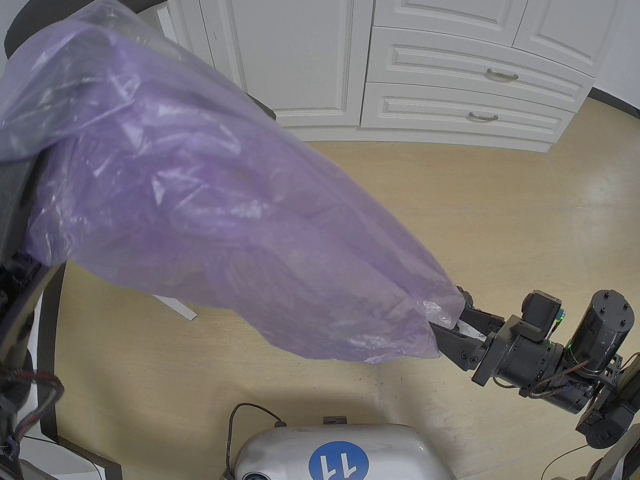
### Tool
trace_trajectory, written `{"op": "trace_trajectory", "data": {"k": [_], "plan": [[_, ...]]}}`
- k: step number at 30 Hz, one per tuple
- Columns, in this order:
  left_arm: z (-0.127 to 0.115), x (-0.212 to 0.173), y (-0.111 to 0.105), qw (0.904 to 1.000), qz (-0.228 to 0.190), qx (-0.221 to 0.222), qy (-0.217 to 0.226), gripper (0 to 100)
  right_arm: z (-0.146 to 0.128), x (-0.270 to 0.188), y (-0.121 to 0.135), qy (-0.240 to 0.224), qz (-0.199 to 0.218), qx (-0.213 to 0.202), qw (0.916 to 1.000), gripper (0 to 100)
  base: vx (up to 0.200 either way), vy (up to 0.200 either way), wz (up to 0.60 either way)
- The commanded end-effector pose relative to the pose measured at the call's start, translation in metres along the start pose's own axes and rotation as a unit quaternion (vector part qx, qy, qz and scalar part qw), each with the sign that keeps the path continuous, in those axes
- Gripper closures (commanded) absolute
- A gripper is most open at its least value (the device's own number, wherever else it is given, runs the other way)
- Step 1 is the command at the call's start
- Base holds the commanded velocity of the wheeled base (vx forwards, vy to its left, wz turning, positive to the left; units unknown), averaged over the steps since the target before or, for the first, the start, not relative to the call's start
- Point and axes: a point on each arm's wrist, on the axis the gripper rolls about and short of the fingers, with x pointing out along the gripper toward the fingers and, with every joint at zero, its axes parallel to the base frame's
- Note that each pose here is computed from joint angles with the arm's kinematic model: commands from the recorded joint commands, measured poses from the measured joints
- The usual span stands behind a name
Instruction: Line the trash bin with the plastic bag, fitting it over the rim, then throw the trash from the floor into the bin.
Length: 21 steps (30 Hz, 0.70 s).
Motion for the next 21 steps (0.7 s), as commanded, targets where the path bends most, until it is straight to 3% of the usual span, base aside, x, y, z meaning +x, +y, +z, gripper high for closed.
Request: {"op": "trace_trajectory", "data": {"k": [1,9,15,21], "plan": [[-0.003,0.0,-0.001,1.0,-0.002,-0.005,0.006,100,-0.01,0.005,-0.006,0.016,-0.016,0.002,0.9997,0,0.0,0.0,0.0],[-0.004,0.0,-0.001,1.0,-0.002,-0.004,0.008,100,-0.009,0.007,-0.006,0.008,-0.022,0.002,0.9997,0,0.0,0.0,0.0],[-0.004,0.0,-0.001,1.0,-0.002,-0.004,0.008,100,0.007,0.015,-0.004,-0.042,-0.042,0.0,0.9982,0,0.0,0.0,0.0],[-0.004,0.0,-0.001,1.0,-0.002,-0.004,0.008,100,0.012,0.02,-0.002,-0.06,-0.04,0.023,0.9971,0,0.0,0.0,0.0]]}}
